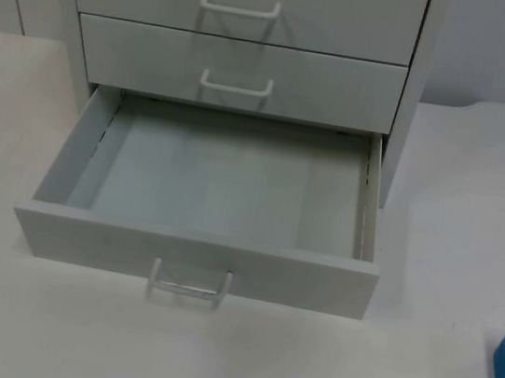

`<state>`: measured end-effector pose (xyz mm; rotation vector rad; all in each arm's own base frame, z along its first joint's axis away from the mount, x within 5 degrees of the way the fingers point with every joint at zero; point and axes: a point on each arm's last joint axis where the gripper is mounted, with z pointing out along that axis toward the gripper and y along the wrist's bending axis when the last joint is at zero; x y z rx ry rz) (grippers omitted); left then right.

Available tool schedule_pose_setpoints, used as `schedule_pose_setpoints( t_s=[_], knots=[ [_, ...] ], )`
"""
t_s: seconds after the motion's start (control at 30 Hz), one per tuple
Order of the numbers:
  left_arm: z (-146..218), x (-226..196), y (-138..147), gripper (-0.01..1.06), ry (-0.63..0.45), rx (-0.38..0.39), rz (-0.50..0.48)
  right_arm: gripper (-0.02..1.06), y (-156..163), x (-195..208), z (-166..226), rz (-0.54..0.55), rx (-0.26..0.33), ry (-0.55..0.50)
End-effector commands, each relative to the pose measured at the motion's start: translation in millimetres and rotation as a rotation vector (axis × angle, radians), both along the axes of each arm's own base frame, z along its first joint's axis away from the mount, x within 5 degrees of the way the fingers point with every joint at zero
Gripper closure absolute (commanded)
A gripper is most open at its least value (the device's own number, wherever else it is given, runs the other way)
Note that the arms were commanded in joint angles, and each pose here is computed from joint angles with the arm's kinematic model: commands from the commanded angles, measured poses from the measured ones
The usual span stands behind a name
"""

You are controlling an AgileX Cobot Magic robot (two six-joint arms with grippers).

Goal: Open the drawer with the left hand, place the block into the drawer with the right hand, then close the drawer with the left hand.

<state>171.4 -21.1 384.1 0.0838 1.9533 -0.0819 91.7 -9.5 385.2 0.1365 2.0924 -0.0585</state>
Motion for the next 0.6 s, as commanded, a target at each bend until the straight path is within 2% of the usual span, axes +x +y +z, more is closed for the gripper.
schedule_pose_setpoints(
  t_s=[0.0, 0.03, 0.1, 0.2, 0.27, 0.33, 0.37, 0.43, 0.5, 0.53, 0.57],
  knots=[
    [3.1, -1.0, 0.4, 0.00, -0.018, -0.007, 0.003, 0.00, 0.2, 0.8, 8.6, -0.001, 0.003, -0.079],
    [3.1, -1.0, 0.4, 0.00, -0.018, -0.007, 0.003, 0.00, 0.2, 0.8, 8.6, -0.001, 0.003, -0.079],
    [3.1, -0.9, 0.6, 0.00, -0.019, -0.003, 0.004, 0.00, 0.9, 2.6, 12.2, -0.026, 0.070, -0.130],
    [3.1, -0.9, 0.8, 0.00, -0.019, 0.001, 0.005, 0.00, 3.2, 10.1, 9.5, -0.009, 0.100, -0.103],
    [3.1, -0.9, 1.1, 0.00, -0.020, 0.008, 0.006, 0.00, 9.3, 25.0, 0.5, 0.068, 0.112, -0.014],
    [3.2, -0.8, 1.7, 0.00, -0.022, 0.022, 0.008, 0.00, 20.4, 52.7, -11.2, 0.195, 0.165, 0.073],
    [3.2, -0.8, 1.7, 0.00, -0.022, 0.022, 0.008, 0.00, 20.4, 52.7, -11.2, 0.195, 0.165, 0.073],
    [3.2, -0.8, 1.7, 0.00, -0.022, 0.022, 0.008, 0.00, 25.7, 78.8, -24.3, 0.240, 0.230, 0.145],
    [3.2, -0.8, 1.7, 0.00, -0.022, 0.022, 0.008, 0.00, 27.1, 99.4, -39.4, 0.262, 0.248, 0.223],
    [3.2, -0.8, 1.7, 0.00, -0.022, 0.022, 0.008, 0.00, 27.1, 99.4, -39.4, 0.262, 0.248, 0.223],
    [3.2, -0.8, 1.7, 0.00, -0.022, 0.022, 0.008, 0.00, 27.6, 110.0, -49.7, 0.265, 0.254, 0.278]
  ],
)
